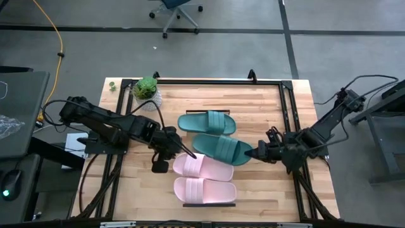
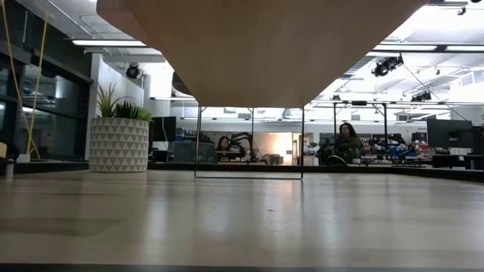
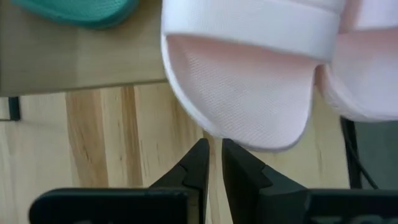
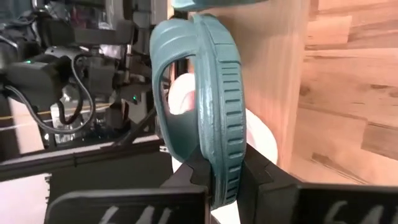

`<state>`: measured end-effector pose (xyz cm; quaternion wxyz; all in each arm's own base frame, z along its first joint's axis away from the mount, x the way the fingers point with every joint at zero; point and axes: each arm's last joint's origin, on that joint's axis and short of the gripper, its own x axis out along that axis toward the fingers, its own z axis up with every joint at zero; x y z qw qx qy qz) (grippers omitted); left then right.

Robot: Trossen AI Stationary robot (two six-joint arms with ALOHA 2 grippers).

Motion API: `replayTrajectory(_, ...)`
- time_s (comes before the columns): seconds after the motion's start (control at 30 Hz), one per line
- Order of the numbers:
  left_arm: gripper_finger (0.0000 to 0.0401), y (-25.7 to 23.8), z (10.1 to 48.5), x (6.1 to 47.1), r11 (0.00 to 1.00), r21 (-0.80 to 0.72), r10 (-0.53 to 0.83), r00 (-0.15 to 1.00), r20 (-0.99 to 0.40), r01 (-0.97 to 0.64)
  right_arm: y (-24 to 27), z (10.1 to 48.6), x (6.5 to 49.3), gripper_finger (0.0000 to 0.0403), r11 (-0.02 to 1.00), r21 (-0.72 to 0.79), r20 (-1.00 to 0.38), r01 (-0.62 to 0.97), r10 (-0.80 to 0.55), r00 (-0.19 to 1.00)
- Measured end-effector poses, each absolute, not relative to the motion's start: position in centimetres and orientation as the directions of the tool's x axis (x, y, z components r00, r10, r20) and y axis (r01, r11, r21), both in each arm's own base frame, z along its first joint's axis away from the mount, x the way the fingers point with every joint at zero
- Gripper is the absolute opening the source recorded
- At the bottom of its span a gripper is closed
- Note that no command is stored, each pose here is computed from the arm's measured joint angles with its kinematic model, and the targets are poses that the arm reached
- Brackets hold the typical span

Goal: Pick and place slides into the shelf
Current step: Put the green slides on the shelf

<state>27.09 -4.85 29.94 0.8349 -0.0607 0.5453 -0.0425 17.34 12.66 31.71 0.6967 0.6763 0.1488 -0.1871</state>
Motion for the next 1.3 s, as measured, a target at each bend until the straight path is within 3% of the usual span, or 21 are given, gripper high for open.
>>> replayTrajectory(0.37, 0.0011, -4.95, 30.18, 27.55, 0.987, -0.159, -0.149, 0.449, -0.881, 0.016, 12.02, 31.92, 17.99, 0.001, 0.061, 0.884, -0.462, 0.464, -0.032, 0.886)
replayTrajectory(0.77, 0.0009, -4.81, 29.73, 26.59, 0.989, -0.148, -0.142, 0.348, -0.927, 0.008, 12.15, 31.67, 17.76, 0.001, 0.058, 0.868, -0.493, 0.492, -0.003, 0.87)
replayTrajectory(1.3, 0.0007, -5.09, 29.22, 27.55, 0.982, -0.181, -0.187, 0.363, -0.913, 0.05, 12.11, 31.75, 17.81, 0.001, 0.067, 0.876, -0.476, 0.477, -0.033, 0.879)
